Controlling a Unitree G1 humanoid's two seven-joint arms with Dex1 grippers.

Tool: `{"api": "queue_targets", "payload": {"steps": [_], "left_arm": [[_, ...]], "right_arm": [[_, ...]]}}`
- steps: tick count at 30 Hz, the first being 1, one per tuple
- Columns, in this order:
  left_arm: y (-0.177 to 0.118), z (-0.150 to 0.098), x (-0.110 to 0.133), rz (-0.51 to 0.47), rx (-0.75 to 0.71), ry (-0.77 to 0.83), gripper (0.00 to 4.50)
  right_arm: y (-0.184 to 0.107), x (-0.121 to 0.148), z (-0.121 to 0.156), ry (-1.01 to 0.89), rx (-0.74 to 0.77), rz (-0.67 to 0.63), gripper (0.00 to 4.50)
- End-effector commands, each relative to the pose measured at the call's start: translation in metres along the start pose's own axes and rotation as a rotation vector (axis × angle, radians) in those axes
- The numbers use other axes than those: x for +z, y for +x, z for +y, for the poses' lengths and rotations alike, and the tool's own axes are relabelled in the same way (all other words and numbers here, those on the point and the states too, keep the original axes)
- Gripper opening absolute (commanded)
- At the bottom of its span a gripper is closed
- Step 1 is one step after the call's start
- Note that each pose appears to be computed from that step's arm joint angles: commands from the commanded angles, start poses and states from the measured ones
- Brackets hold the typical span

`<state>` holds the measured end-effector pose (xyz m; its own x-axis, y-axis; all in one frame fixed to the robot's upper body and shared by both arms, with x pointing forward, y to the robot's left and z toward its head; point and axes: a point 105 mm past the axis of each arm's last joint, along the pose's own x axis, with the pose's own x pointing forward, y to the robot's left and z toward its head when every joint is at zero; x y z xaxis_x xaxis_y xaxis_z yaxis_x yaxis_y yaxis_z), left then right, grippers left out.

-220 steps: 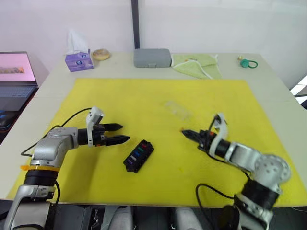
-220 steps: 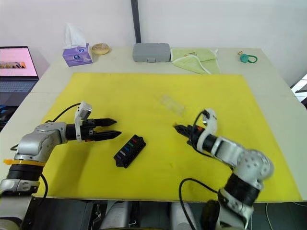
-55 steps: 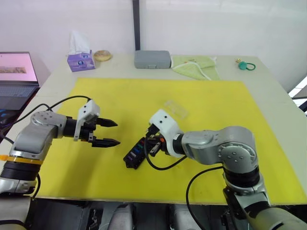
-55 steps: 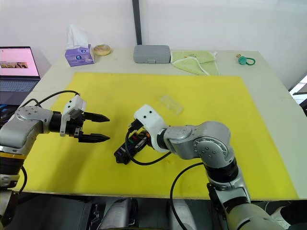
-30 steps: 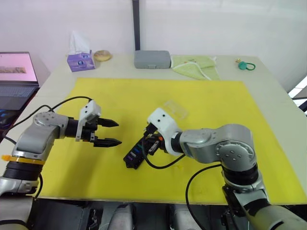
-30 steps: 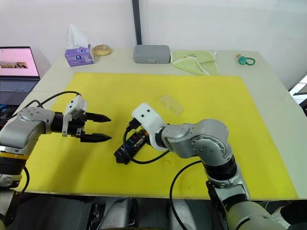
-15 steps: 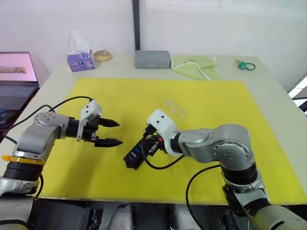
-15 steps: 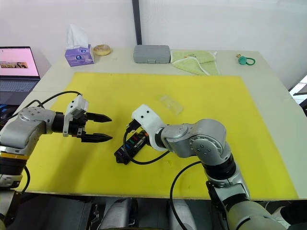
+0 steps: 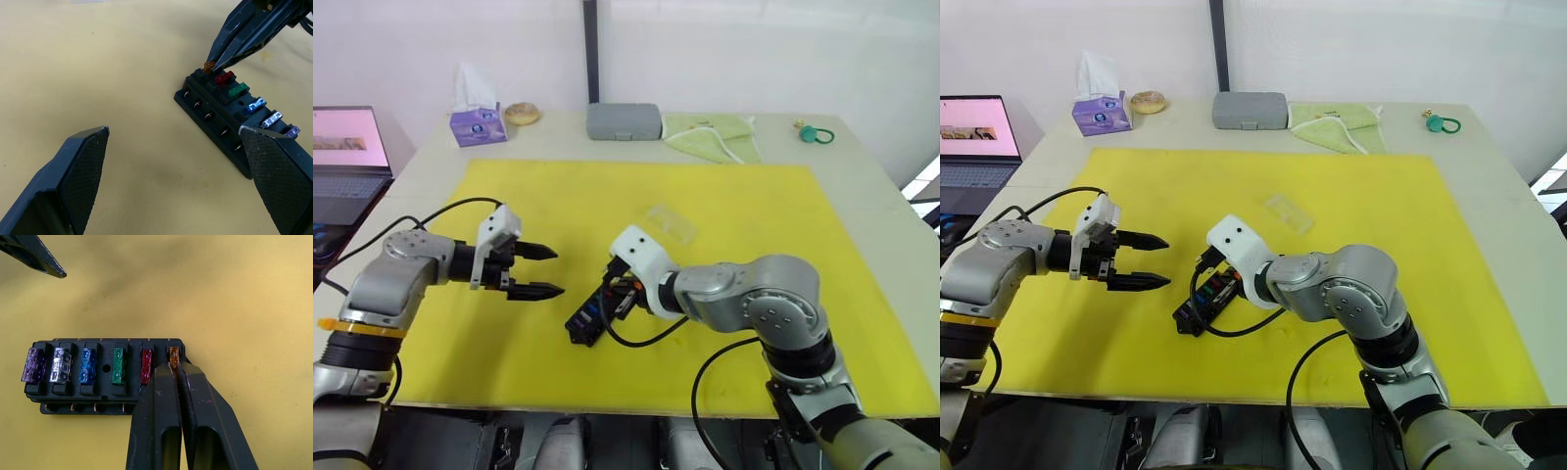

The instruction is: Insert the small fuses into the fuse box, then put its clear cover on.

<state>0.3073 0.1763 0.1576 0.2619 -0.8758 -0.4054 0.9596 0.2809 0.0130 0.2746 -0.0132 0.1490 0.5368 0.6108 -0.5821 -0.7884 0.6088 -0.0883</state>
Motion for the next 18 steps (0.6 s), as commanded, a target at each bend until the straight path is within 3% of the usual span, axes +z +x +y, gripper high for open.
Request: {"api": "queue_targets", "payload": {"steps": [1, 2, 3, 6, 18], "left_arm": [[-0.003, -0.001, 0.009, -0.020, 0.005, 0.030, 4.50], [-0.003, -0.001, 0.009, -0.021, 0.005, 0.030, 4.50], [-0.003, -0.001, 0.009, -0.022, 0.006, 0.029, 4.50], [-0.003, -0.001, 0.009, -0.024, 0.008, 0.027, 4.50], [-0.005, 0.003, 0.007, -0.020, 0.019, 0.024, 4.50]], "right_arm": [[0.001, 0.000, 0.003, -0.017, 0.011, 0.010, 0.01], [0.000, 0.001, 0.003, -0.021, 0.011, 0.006, 0.66], [-0.001, 0.002, 0.003, -0.025, 0.010, 0.000, 0.91], [-0.003, 0.007, 0.003, -0.034, 0.013, -0.020, 2.29], [-0.020, 0.015, -0.007, -0.024, 0.026, -0.075, 2.29]]}}
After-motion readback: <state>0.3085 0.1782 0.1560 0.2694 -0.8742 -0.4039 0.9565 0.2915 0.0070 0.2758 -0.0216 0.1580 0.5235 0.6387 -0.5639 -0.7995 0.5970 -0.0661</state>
